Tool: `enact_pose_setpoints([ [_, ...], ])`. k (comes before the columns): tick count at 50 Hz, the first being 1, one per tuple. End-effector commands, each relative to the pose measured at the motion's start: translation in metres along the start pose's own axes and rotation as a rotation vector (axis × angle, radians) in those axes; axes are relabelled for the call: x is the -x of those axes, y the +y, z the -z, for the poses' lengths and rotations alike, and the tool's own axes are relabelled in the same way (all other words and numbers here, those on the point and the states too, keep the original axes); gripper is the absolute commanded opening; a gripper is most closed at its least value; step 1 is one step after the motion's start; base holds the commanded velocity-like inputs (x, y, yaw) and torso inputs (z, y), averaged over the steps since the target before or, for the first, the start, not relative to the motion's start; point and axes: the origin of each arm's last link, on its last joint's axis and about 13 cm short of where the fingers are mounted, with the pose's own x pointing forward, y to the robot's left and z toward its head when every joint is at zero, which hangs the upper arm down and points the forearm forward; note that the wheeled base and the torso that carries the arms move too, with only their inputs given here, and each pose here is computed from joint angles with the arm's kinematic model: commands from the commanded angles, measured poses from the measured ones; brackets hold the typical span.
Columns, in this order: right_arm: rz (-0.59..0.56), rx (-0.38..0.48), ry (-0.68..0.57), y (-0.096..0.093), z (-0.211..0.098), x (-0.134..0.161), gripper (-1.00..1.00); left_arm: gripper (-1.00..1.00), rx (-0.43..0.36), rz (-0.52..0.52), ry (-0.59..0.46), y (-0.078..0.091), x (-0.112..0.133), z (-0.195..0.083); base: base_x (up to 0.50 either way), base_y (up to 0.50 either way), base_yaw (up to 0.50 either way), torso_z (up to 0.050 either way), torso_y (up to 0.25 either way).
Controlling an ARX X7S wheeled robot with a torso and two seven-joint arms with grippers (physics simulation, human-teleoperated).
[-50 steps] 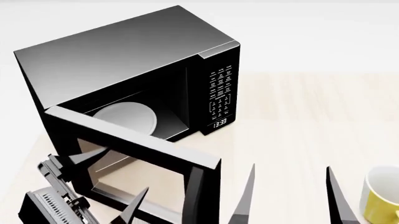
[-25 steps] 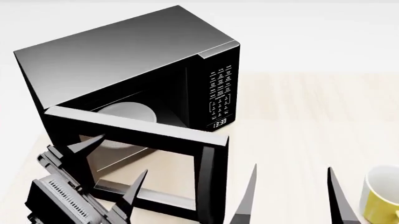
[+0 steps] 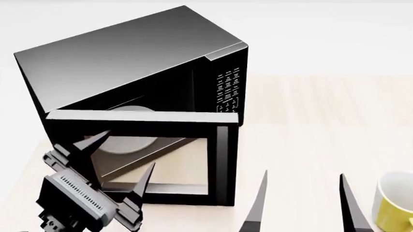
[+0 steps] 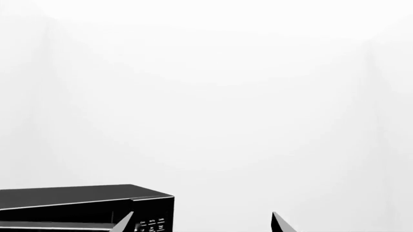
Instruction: Close the microwave.
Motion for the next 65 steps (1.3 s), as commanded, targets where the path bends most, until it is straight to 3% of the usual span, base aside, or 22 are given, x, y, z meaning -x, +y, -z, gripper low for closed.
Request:
enact_pose_setpoints([
  [1,0.003,0.005,-0.001,-0.001,0.001,-0.001,1.00,1.00,0.018,-0.106,0.017,0.009,-0.002,0.005,0.00,0.00,0.00,0.000,0.000],
  [65,0.012,0.003,0.007,-0.003,0.003,-0.001,1.00,1.00,0.022,-0.231,0.031,0.002,-0.020,0.018,0.00,0.00,0.00,0.000,0.000],
])
